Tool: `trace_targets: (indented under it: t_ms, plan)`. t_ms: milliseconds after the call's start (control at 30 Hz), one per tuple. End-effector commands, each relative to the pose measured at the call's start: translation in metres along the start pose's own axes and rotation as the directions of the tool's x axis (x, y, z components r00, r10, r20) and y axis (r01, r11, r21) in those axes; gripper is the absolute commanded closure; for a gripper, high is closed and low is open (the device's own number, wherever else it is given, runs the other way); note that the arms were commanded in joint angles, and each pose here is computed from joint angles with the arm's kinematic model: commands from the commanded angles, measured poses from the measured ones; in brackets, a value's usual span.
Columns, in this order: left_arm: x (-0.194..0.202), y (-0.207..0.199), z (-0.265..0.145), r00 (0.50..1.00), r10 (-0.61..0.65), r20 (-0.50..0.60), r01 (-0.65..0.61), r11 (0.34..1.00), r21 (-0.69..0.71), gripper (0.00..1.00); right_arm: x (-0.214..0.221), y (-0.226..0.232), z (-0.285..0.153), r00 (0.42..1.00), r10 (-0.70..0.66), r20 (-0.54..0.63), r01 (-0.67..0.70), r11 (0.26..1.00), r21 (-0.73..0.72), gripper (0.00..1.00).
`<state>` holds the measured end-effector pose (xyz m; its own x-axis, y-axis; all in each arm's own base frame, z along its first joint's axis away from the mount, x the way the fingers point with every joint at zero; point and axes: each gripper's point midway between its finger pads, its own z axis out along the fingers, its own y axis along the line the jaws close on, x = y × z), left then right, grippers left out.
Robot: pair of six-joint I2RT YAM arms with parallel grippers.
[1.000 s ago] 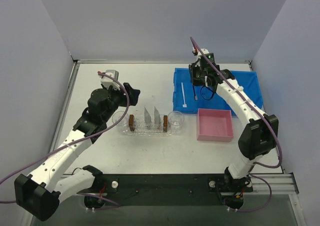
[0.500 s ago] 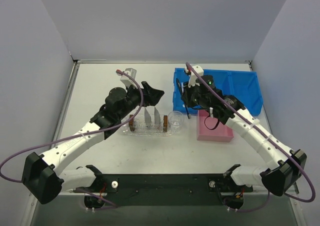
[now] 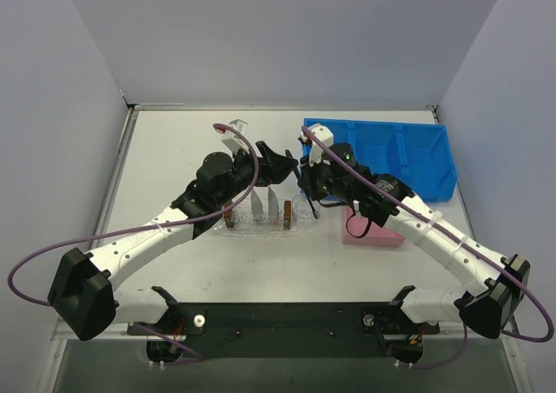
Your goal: Prepare toiletry sets of a toothbrush and toothpaste on the tray
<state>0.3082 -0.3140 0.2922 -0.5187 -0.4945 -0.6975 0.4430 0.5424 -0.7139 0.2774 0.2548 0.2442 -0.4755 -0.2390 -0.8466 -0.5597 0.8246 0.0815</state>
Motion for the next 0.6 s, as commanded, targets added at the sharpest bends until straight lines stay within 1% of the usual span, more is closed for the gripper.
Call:
trace_targets:
  t_ms: [0, 100, 200, 233, 333, 367, 433, 467, 533, 567]
  plan:
    - [-0.021, -0.030, 0.004, 0.998, -0.040, 0.050, 0.035, 0.995, 0.094, 0.18, -0.013, 0.005, 0.000, 0.999, -0.024, 0.038, 0.024, 1.000, 0.009, 1.00]
    - [-0.019, -0.028, 0.006, 0.997, -0.052, 0.048, 0.048, 0.995, 0.089, 0.23, -0.014, 0.011, -0.001, 0.998, -0.051, 0.042, 0.051, 0.999, 0.000, 1.00]
    - [-0.018, -0.028, 0.007, 0.997, -0.061, 0.044, 0.057, 0.994, 0.091, 0.30, -0.013, 0.017, -0.002, 0.995, -0.085, 0.043, 0.086, 0.996, -0.008, 1.00]
    - [-0.017, -0.028, 0.006, 0.997, -0.065, 0.044, 0.060, 0.994, 0.091, 0.38, -0.013, 0.019, -0.002, 0.995, -0.091, 0.043, 0.092, 0.996, -0.010, 1.00]
    - [-0.016, -0.029, 0.006, 0.996, -0.076, 0.039, 0.072, 0.993, 0.096, 0.53, -0.012, 0.020, -0.003, 0.993, -0.107, 0.042, 0.107, 0.994, -0.001, 1.00]
    - [-0.015, -0.027, 0.006, 0.996, -0.082, 0.037, 0.079, 0.993, 0.092, 0.59, -0.011, 0.019, -0.002, 0.993, -0.108, 0.038, 0.108, 0.994, 0.002, 1.00]
    - [-0.014, -0.028, 0.004, 0.996, -0.088, 0.034, 0.085, 0.992, 0.098, 0.65, -0.010, 0.019, -0.002, 0.994, -0.107, 0.036, 0.107, 0.994, 0.007, 1.00]
    - [-0.013, -0.027, 0.005, 0.995, -0.093, 0.032, 0.089, 0.991, 0.095, 0.71, -0.010, 0.020, -0.002, 0.994, -0.107, 0.035, 0.107, 0.994, 0.006, 1.00]
    - [-0.012, -0.027, 0.004, 0.995, -0.100, 0.025, 0.097, 0.991, 0.097, 0.80, -0.010, 0.020, -0.002, 0.993, -0.110, 0.035, 0.110, 0.994, 0.005, 1.00]
    - [-0.011, -0.027, 0.005, 0.995, -0.101, 0.021, 0.099, 0.990, 0.098, 0.88, -0.010, 0.021, -0.001, 0.993, -0.110, 0.035, 0.110, 0.994, 0.002, 1.00]
